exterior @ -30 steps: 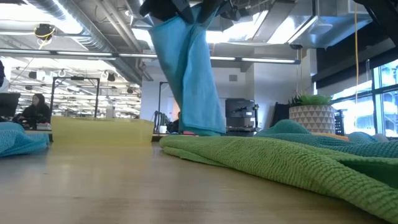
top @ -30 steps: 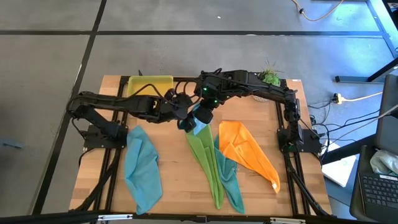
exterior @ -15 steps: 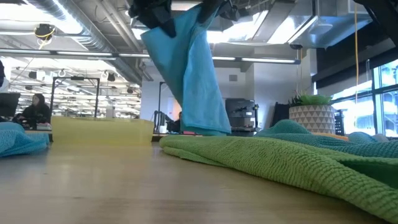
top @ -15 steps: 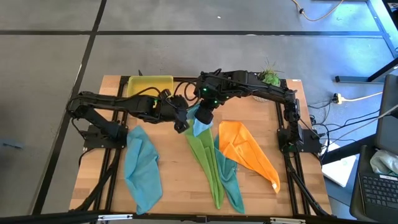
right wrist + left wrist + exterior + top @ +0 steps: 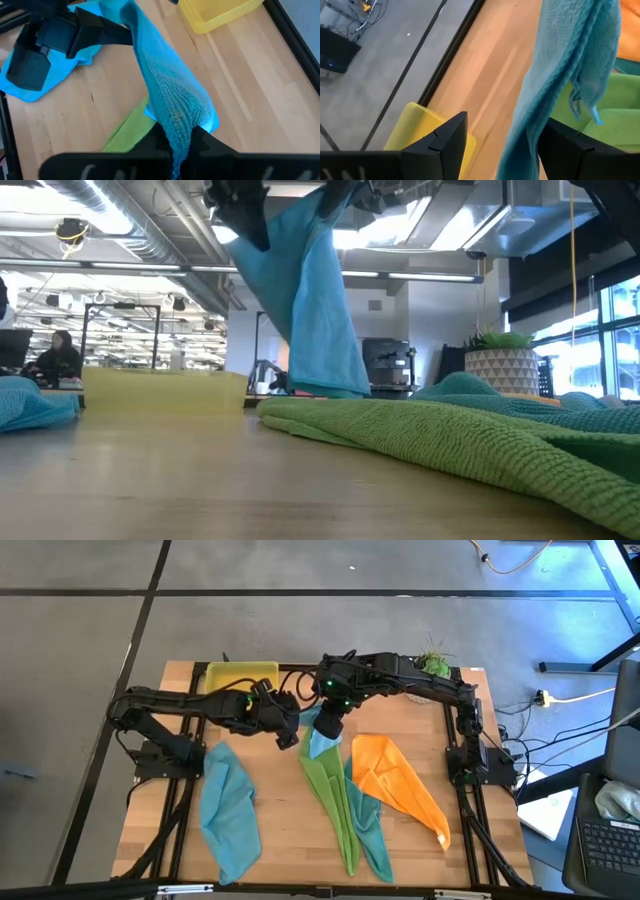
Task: Fold microfiber towels
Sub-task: Fold the center blue towel
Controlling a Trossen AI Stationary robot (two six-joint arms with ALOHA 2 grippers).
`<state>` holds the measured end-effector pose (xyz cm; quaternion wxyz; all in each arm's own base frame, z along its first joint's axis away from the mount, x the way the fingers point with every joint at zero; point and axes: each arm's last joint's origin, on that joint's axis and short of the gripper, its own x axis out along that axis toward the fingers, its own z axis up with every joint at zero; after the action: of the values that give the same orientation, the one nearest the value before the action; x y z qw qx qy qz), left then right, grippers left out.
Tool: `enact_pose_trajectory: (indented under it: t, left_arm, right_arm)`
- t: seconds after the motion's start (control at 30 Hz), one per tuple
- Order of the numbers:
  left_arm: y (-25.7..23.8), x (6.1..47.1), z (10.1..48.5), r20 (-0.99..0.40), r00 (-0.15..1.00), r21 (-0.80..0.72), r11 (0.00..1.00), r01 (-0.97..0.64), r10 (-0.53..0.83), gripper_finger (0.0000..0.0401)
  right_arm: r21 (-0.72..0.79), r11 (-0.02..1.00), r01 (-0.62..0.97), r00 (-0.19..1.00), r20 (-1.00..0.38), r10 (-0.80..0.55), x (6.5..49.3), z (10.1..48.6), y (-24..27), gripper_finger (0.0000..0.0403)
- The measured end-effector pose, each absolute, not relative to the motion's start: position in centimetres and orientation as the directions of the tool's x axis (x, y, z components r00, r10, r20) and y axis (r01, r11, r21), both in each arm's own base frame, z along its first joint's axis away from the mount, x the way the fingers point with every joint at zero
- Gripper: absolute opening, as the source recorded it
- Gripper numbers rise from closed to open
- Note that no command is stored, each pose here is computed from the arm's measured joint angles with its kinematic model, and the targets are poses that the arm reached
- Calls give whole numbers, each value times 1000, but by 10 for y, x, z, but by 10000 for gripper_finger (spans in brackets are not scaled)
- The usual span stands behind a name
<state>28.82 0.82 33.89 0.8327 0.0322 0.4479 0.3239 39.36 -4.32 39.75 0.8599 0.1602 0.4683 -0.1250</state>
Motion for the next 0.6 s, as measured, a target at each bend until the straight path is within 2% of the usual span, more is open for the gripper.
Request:
enact_pose_trajectory:
  t: [0.33,0.47,0.6]
  left_arm:
    - [10,284,337,-743,351,382,791,-477,570,210]
    - [9,284,337,-747,354,415,811,-413,563,209]
    - [9,285,337,-753,358,424,823,-378,552,194]
  right_arm:
    - [153,918,366,516,-854,-64,392,397,-43,8]
    - [150,920,361,517,-854,-64,392,397,-43,8]
    - [142,927,348,517,-854,-64,392,397,-43,8]
